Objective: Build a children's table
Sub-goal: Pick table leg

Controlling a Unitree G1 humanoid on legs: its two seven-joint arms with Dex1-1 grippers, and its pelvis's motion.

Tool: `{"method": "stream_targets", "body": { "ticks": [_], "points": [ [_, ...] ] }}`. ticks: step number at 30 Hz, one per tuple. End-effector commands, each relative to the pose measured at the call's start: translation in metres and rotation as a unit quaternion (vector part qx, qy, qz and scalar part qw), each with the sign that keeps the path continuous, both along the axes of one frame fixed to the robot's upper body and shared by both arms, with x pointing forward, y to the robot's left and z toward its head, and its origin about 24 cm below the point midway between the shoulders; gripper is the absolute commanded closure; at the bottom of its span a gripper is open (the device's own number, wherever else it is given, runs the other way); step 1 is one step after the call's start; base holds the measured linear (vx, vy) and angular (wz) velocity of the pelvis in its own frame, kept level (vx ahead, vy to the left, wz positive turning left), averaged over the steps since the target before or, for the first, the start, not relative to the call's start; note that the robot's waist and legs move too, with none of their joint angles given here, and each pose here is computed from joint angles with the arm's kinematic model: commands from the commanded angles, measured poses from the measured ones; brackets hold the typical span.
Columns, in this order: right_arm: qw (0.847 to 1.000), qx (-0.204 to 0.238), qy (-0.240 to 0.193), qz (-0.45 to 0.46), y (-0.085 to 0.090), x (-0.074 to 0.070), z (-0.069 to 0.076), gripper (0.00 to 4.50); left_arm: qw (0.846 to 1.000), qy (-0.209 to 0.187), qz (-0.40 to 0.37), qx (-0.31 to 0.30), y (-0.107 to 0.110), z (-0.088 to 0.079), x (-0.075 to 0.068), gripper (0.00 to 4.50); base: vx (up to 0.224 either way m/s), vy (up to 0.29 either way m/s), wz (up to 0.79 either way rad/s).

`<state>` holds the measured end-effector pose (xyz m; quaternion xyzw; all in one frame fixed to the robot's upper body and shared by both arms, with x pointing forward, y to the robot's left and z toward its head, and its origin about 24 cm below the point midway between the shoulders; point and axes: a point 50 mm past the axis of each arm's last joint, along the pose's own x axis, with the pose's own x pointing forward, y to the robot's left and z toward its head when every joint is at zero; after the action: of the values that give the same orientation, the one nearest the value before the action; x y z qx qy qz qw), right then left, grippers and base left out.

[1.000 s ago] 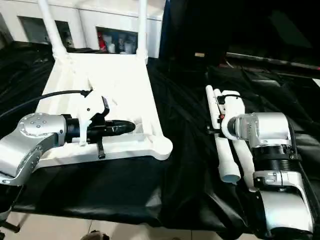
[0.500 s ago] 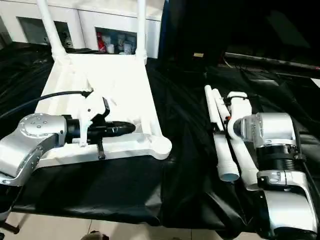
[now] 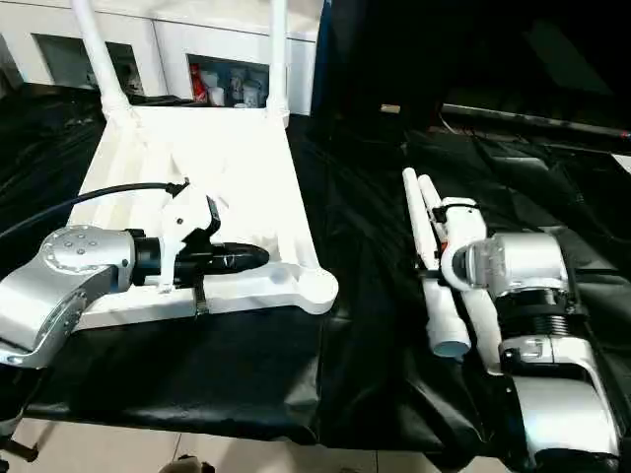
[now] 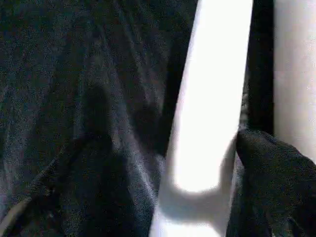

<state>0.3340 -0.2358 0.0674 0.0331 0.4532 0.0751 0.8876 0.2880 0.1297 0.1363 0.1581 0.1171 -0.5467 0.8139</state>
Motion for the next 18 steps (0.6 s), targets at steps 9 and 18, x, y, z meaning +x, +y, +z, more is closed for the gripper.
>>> {"method": "stream_targets", "body": {
  "ticks": [9, 18],
  "points": [
    [1.000, -0.002, 0.022, 0.006, -0.001, -0.005, -0.014, 0.03, 1.000, -0.006, -0.004, 0.011, -0.002, 0.001, -0.004, 4.50, 0.000, 0.000, 0.00],
    [1.000, 0.007, 0.023, 0.000, -0.001, -0.007, -0.017, 0.87, 1.000, -0.007, -0.009, 0.012, -0.002, 0.002, -0.003, 4.50, 0.000, 0.000, 0.00]
  ]
}}
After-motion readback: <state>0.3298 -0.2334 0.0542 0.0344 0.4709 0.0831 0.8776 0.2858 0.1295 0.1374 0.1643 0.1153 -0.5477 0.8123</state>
